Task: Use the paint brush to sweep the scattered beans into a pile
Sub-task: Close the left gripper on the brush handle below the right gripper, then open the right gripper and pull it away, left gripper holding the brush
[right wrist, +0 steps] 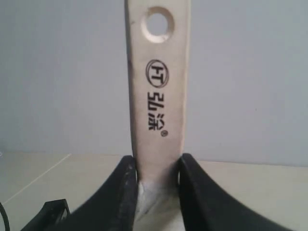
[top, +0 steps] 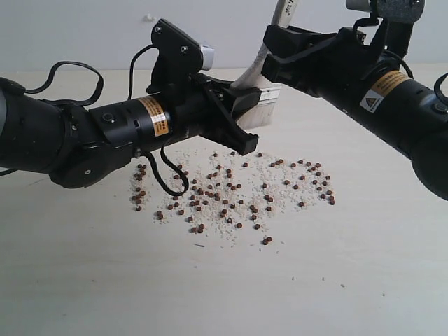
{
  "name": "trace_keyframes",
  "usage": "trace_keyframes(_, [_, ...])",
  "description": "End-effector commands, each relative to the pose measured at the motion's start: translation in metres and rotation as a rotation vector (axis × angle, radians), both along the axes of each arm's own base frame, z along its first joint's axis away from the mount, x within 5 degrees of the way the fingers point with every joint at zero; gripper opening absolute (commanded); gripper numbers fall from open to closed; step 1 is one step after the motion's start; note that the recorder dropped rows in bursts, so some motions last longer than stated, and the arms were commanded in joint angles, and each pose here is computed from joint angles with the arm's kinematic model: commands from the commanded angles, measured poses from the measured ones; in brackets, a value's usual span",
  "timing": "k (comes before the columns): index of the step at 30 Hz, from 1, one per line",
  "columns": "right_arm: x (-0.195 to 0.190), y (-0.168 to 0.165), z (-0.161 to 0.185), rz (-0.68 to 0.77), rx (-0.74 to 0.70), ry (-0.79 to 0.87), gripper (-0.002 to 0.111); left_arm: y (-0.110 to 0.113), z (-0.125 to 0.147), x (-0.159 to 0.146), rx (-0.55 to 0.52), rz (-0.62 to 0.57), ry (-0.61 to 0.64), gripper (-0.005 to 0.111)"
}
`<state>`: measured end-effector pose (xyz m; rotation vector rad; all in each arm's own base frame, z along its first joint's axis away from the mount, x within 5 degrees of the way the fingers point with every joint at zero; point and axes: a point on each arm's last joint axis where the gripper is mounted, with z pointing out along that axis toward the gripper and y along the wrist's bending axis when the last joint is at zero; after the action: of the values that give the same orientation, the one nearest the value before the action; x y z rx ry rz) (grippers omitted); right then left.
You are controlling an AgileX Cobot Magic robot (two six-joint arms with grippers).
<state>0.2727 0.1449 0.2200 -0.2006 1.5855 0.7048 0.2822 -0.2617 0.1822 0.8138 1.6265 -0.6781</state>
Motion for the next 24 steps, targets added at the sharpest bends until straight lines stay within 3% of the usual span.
trace_keyframes(1, [-0.0015,0.0004,-0.0031,0.007,-0.014,0.017,0.000,-0.0024,0.0032,-0.0002,-0.021,-0.006,-0.011,0.000])
trace_keyframes(6, [-0.0015,0.0004,-0.0033,0.007,-0.020,0.015,0.005,-0.0024,0.0032,-0.0002,-0.021,-0.006,-0.011,0.000])
trace_keyframes(15, [-0.0025,0.0018,-0.0037,0.026,-0.055,-0.003,0.049,-0.0025,0.0032,-0.0004,-0.021,-0.009,-0.010,0.000])
trace_keyframes(24, [-0.0025,0.0011,-0.0029,0.019,-0.056,-0.002,0.059,-0.0025,0.0032,-0.0004,-0.033,-0.005,0.006,0.000])
